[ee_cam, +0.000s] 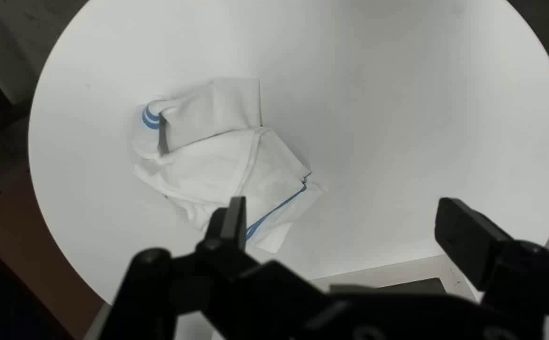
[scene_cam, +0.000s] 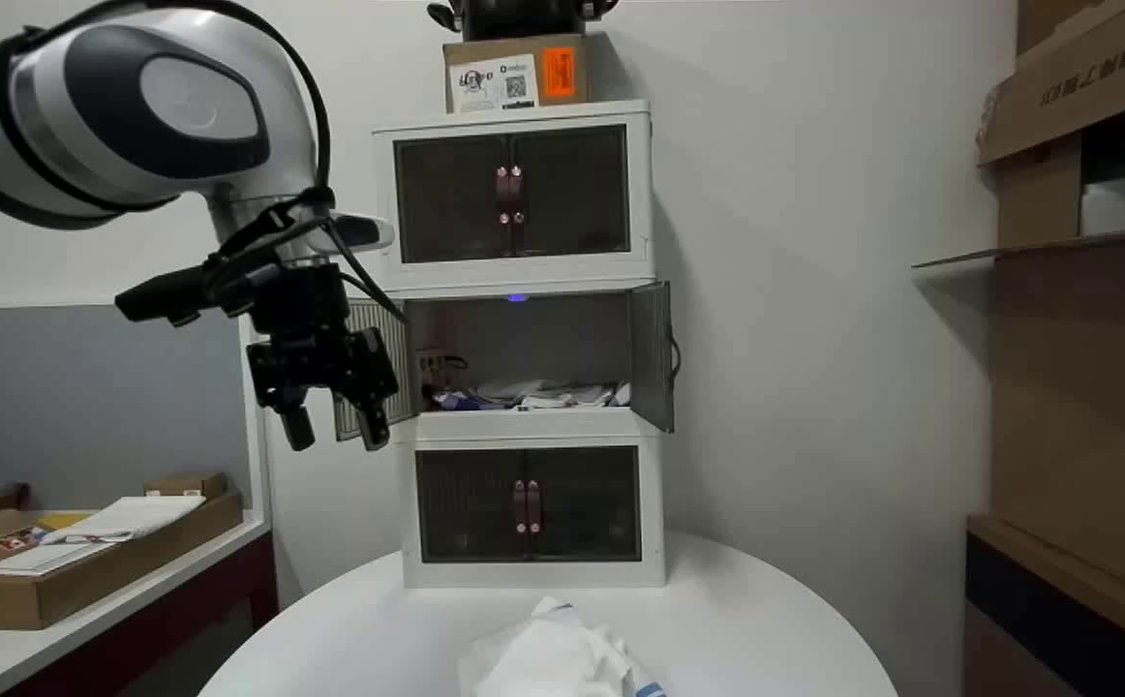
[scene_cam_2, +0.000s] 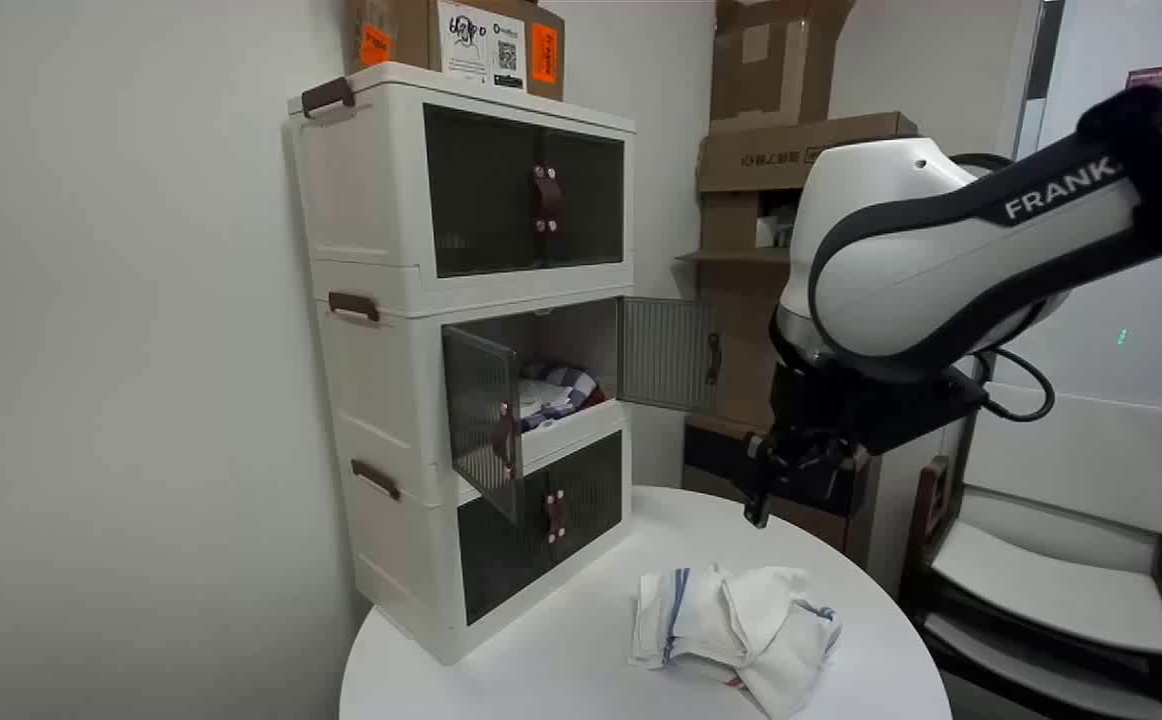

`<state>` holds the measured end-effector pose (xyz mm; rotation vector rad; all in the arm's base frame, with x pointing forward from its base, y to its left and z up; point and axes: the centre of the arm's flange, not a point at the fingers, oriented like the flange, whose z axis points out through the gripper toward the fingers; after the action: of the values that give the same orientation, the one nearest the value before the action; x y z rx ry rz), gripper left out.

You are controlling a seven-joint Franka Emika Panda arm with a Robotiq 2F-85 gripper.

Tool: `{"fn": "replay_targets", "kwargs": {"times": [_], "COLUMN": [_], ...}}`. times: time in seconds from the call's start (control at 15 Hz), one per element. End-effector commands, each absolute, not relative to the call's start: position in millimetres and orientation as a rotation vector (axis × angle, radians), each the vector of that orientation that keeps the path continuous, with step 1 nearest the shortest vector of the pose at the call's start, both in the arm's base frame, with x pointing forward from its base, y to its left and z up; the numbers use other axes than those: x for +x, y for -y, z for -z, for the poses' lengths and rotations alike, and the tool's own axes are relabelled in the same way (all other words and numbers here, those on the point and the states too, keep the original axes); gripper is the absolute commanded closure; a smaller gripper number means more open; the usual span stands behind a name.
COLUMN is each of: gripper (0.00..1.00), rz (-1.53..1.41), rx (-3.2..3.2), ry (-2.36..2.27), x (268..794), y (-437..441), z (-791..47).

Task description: Close the left side door of the middle cabinet

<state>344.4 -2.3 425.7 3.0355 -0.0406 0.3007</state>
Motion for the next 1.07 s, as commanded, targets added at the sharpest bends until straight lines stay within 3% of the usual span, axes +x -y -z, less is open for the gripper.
{"fn": "replay_targets", "kwargs": {"times": [0.0,0.47,1.0], "gripper": [0.00,0.00,0.00], "rz": [-0.300,-0.541,-0.683], "rx": [3.036,2.954,3.147], "ry": [0.041,-0.416,-0.484], "x": [344,417,523], "y": [2,-35,-82], "z": [-426,-468,-535]}}
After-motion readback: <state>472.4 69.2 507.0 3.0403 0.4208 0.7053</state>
